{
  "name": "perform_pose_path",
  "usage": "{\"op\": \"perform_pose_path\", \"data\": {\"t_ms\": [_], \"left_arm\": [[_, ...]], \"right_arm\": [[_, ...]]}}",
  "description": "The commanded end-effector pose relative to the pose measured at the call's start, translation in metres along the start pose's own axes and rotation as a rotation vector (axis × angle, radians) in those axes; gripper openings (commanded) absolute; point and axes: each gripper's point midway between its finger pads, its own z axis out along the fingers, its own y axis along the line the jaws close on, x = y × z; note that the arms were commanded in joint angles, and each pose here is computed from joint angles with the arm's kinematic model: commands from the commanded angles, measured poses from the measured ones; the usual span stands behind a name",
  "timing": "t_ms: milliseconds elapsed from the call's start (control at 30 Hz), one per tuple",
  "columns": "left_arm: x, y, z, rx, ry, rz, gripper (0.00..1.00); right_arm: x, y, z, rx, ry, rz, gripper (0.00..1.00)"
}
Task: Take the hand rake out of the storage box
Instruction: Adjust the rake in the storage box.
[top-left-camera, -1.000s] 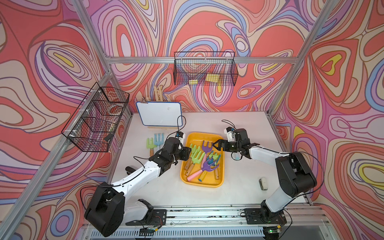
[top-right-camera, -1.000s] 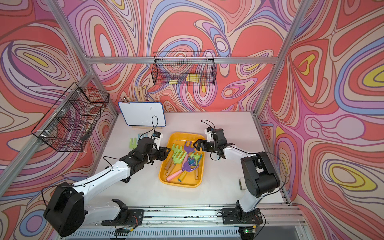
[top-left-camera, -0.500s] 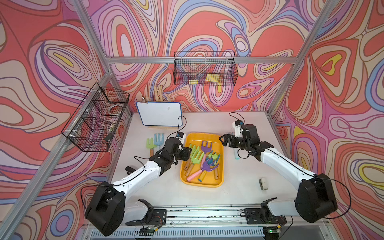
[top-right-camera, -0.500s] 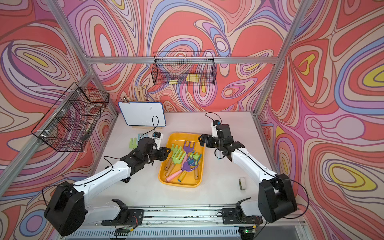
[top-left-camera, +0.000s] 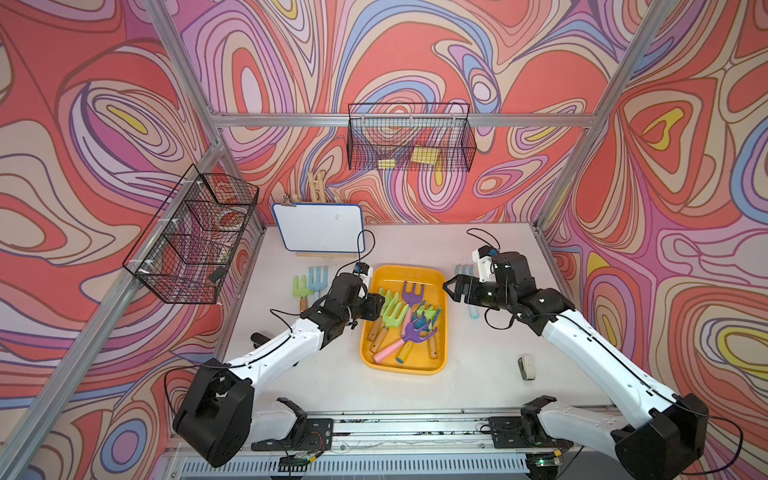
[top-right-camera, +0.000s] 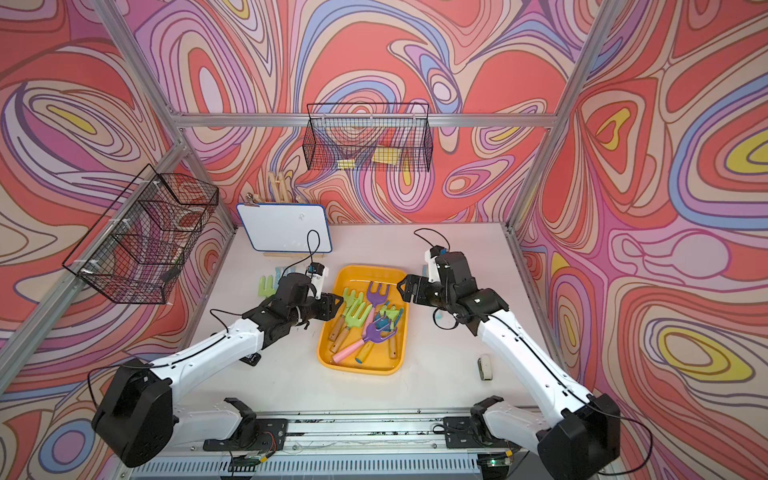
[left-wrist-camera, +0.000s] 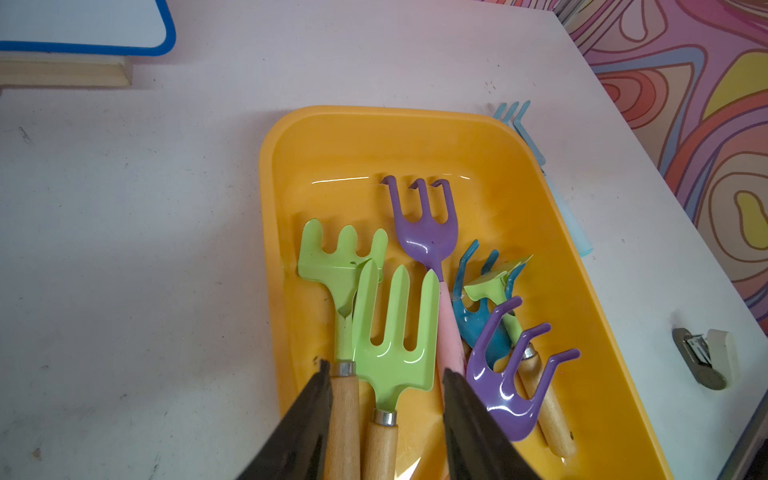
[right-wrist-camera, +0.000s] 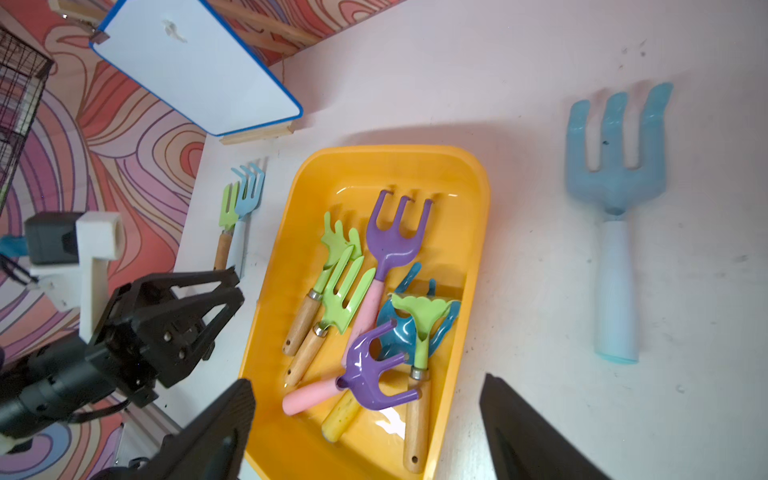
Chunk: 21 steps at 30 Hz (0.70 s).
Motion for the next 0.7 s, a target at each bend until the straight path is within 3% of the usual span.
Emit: {"op": "perform_pose_path", "data": {"t_ms": [0, 267, 667], "left_arm": [[-0.002, -0.007, 0.0, 0.018, 0.018, 0.015, 0.48], [-0.001, -0.006, -0.005, 0.008, 0.015, 0.041, 0.47], [0.007, -0.01, 0.01, 0.001, 0.079, 0.081, 0.45]], "right_arm": [[0.03, 0.016, 0.011, -0.035, 0.068, 0.042, 0.83], [0.07, 0.055, 0.054, -0.087, 0.151, 0.008, 0.76], [0.087, 0.018, 0.088, 0.102, 0.188, 0.01, 0.75]]}}
